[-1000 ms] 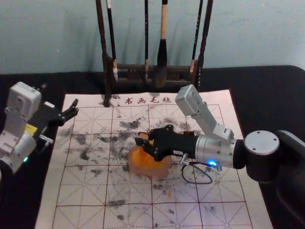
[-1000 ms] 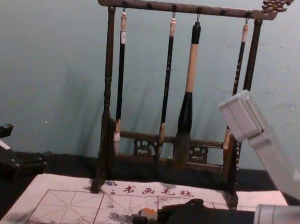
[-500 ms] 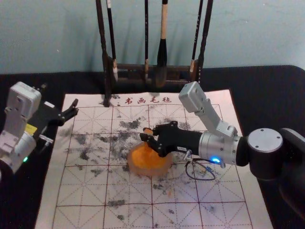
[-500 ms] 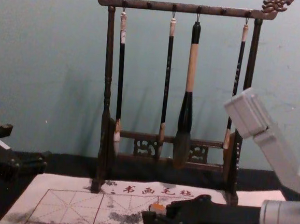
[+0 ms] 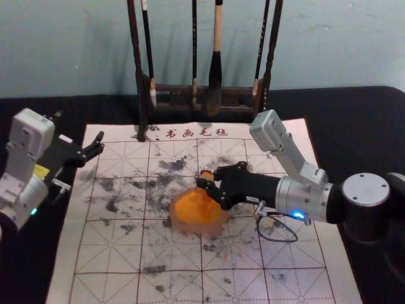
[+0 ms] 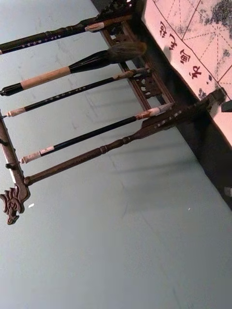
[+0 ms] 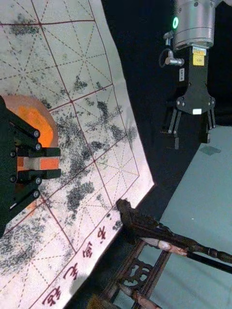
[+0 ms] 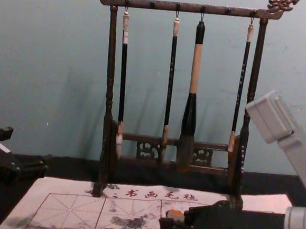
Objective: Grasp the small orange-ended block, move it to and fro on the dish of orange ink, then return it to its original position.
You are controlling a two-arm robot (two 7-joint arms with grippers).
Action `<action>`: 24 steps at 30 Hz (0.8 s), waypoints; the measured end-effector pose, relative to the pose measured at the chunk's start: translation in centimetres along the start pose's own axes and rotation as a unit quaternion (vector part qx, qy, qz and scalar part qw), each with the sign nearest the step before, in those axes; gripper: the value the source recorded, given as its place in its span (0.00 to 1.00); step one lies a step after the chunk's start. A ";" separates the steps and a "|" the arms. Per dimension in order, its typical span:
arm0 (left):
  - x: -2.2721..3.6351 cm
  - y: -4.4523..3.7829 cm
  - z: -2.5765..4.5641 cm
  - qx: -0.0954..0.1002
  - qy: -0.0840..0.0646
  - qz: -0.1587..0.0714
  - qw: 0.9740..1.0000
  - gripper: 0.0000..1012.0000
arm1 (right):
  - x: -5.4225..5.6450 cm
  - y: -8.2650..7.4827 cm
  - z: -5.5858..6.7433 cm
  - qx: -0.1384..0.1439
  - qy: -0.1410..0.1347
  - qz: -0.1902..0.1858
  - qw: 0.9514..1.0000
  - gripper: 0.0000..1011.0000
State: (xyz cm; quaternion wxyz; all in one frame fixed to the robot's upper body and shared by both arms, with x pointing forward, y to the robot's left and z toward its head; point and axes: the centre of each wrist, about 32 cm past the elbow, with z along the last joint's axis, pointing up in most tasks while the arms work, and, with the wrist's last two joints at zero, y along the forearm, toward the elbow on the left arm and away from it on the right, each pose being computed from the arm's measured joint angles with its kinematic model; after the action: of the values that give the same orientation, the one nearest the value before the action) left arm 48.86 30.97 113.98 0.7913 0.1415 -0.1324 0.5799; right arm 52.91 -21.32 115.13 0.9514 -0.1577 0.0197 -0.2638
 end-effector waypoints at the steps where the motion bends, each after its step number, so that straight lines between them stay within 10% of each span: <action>1: 0.00 0.00 0.00 0.000 0.000 0.000 1.000 0.99 | 0.0 -0.1 0.0 0.000 0.000 0.000 1.000 0.13; 24: 0.00 0.00 0.00 0.000 0.000 0.000 1.000 0.99 | -1.7 -0.6 -0.2 0.005 0.006 0.031 0.999 0.13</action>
State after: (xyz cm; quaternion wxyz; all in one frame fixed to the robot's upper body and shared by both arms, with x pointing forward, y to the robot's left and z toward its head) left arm 48.86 30.97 113.98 0.7913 0.1415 -0.1324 0.5799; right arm 51.11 -21.03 115.05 0.9597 -0.1509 0.0289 -0.2351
